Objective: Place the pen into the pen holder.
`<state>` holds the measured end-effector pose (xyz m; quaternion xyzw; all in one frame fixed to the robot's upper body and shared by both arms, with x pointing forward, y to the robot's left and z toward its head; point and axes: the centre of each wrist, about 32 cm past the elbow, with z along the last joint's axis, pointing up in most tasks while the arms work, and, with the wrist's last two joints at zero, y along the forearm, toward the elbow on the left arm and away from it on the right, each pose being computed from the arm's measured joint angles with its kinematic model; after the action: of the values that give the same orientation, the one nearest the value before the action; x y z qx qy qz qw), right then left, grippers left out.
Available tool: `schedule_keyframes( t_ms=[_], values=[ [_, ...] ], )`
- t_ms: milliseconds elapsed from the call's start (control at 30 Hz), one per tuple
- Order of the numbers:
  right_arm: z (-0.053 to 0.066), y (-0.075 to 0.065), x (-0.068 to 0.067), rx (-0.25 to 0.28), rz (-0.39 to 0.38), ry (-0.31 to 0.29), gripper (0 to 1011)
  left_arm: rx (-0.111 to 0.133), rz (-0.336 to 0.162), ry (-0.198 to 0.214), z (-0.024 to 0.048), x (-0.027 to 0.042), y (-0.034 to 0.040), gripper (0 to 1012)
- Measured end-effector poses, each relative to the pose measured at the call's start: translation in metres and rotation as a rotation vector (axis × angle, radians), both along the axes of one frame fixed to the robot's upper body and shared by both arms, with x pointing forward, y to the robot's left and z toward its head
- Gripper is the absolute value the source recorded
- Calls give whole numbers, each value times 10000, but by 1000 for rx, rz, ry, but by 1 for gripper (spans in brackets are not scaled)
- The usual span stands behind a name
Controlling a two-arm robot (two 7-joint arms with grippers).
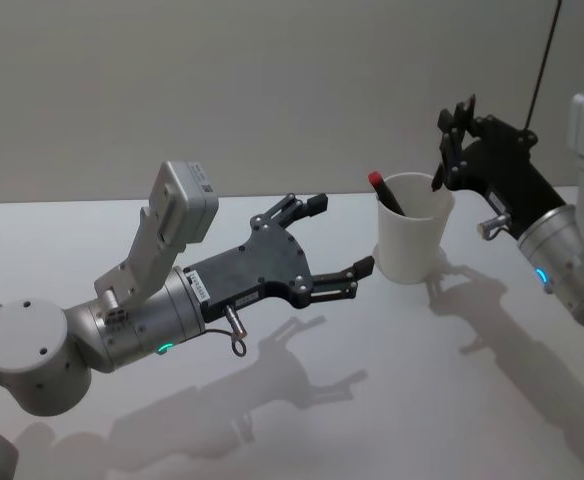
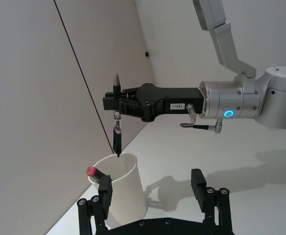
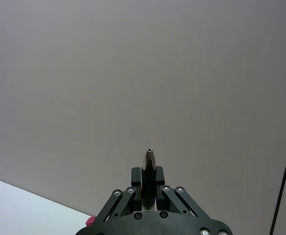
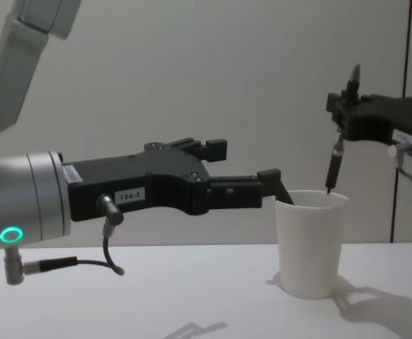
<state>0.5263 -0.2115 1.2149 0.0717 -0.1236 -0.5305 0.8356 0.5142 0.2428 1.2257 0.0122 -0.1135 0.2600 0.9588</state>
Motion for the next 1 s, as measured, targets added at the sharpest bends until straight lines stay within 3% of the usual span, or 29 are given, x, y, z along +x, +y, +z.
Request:
schedule_keyframes(
  t_ms=[600, 767, 1000],
  values=[
    [-137, 66, 95, 33, 12, 112, 148, 0, 0, 0, 0, 0, 0, 1001],
    [-163, 79, 106, 41, 15, 134, 254, 0, 0, 0, 0, 0, 0, 1001],
    [-181, 88, 115, 46, 16, 151, 492, 0, 0, 0, 0, 0, 0, 1001]
  ],
)
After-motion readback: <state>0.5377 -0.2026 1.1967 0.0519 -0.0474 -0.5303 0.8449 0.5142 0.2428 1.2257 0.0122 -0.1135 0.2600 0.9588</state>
